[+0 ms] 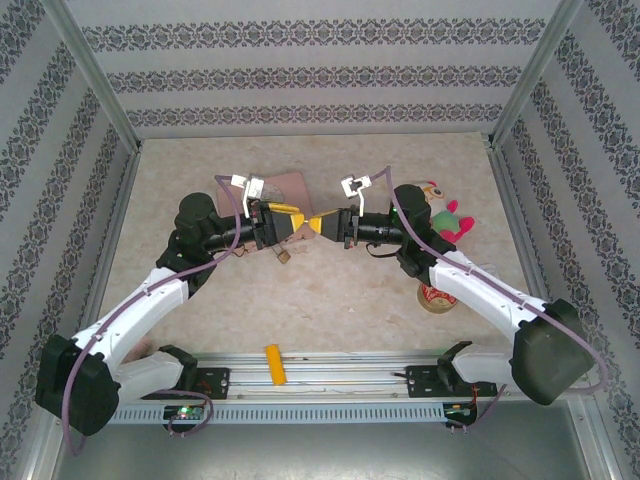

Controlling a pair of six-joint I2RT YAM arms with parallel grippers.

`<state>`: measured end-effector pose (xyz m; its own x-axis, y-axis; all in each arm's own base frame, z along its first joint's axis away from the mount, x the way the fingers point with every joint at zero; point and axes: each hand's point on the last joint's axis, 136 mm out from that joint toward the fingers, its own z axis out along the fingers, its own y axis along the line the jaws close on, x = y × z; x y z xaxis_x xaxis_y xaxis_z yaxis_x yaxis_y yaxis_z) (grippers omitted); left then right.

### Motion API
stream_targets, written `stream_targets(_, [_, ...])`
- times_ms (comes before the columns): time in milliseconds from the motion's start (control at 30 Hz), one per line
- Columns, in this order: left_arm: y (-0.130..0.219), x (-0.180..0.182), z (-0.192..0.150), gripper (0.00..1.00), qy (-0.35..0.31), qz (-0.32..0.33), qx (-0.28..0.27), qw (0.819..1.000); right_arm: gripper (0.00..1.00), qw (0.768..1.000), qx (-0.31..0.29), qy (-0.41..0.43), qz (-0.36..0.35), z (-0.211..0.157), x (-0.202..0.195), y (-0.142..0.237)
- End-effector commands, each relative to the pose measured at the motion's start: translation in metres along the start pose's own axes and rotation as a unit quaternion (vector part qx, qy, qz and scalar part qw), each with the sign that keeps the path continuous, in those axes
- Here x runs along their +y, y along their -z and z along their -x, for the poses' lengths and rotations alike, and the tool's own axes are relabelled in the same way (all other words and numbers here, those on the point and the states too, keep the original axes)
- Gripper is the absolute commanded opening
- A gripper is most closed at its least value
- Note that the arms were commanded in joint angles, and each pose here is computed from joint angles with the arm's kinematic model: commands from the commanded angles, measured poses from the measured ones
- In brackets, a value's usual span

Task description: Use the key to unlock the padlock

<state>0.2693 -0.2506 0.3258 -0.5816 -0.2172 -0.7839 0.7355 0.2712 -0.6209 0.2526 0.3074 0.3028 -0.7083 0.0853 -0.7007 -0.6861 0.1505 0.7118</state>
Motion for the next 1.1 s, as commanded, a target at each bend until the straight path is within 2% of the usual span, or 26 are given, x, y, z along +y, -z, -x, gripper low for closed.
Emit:
stream_targets(0, [0.0045, 0.0011, -0.0032, 0.47, -0.019, 0.01, 0.007, 1.0, 0.0, 0.999, -0.007, 0.023, 0.031, 0.0095, 0.0173, -0.0029])
stream_targets(533, [0.0035, 0.0056, -0.01, 0.24, -0.024, 0.009, 0.015, 1.0, 0.0, 0.999, -0.007, 0.025, 0.037, 0.0108, 0.022, -0.0063])
stream_targets(933, [0.0007, 0.0059, -0.0099, 0.21, -0.021, -0.002, 0.013, 1.0, 0.0, 0.999, -0.001, 0.025, 0.046, 0.0104, 0.0265, -0.0115])
stream_targets(1067, [0.0003, 0.0053, -0.0102, 0.17, -0.021, -0.006, 0.014, 1.0, 0.0, 0.999, 0.0, 0.023, 0.047, 0.0097, 0.0262, -0.0128])
